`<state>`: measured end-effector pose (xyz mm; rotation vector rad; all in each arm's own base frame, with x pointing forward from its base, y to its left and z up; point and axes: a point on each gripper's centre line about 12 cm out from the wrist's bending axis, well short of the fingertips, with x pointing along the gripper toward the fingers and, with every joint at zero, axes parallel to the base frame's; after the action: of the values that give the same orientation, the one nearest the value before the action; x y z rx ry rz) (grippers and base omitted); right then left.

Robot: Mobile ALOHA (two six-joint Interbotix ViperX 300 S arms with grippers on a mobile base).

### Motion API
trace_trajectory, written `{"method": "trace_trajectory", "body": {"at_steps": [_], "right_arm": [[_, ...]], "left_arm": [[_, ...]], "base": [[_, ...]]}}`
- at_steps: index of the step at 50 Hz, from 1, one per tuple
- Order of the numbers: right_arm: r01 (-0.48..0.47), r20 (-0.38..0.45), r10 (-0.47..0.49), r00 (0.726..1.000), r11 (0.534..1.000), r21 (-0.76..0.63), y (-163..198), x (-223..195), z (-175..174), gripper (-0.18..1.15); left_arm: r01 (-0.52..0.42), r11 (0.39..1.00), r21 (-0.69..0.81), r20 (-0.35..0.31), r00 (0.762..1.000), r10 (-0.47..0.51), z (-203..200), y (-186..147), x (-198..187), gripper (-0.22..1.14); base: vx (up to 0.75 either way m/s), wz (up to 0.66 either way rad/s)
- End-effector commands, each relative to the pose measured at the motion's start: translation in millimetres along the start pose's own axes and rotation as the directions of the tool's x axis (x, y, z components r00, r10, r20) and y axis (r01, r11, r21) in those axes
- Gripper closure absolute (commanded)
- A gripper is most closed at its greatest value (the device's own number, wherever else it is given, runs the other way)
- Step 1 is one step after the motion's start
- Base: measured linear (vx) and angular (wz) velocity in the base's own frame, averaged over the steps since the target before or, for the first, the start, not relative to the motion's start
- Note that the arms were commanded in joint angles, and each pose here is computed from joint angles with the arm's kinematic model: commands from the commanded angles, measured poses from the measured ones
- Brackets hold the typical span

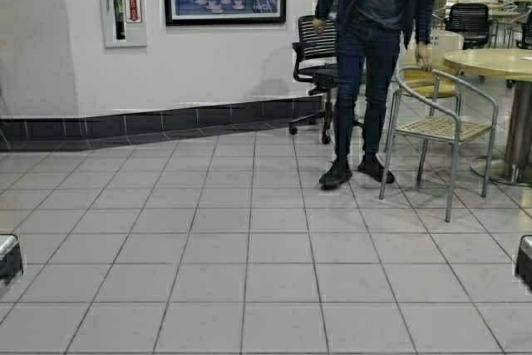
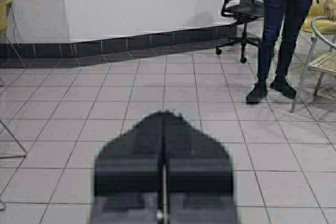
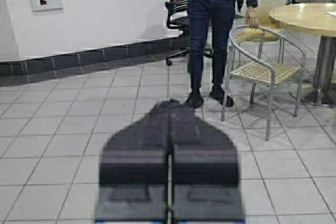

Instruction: Push the chairs under the table

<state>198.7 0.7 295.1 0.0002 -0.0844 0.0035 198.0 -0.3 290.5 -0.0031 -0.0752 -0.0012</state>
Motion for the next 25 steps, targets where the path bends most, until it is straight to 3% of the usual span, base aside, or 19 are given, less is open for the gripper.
{"method": "trace_trajectory", "body": {"at_steps": [1, 14, 25], "right_arm": [[-0.007, -0.012, 0.007, 1.0, 1.0, -0.001, 1.3, 2.1, -0.7, 0.96], [-0.006, -0.055, 0.006, 0.998, 1.0, 0.001, 1.3, 2.9, -2.7, 0.93], [-0.006, -0.098, 0.006, 0.995, 1.0, 0.001, 1.3, 9.1, -12.1, 0.93]], "left_arm": [[0.012, 1.0, -0.007, -0.02, 1.0, -0.012, -0.9, -2.4, 0.1, 0.94], [0.012, 1.0, -0.005, -0.029, 1.0, -0.012, -0.5, -2.4, 2.7, 0.89], [0.013, 1.0, 0.005, -0.089, 0.996, -0.012, -12.6, -2.6, 12.3, 0.89]], "base": [[0.0, 0.0], [0.0, 0.0], [0.03, 0.04]]}}
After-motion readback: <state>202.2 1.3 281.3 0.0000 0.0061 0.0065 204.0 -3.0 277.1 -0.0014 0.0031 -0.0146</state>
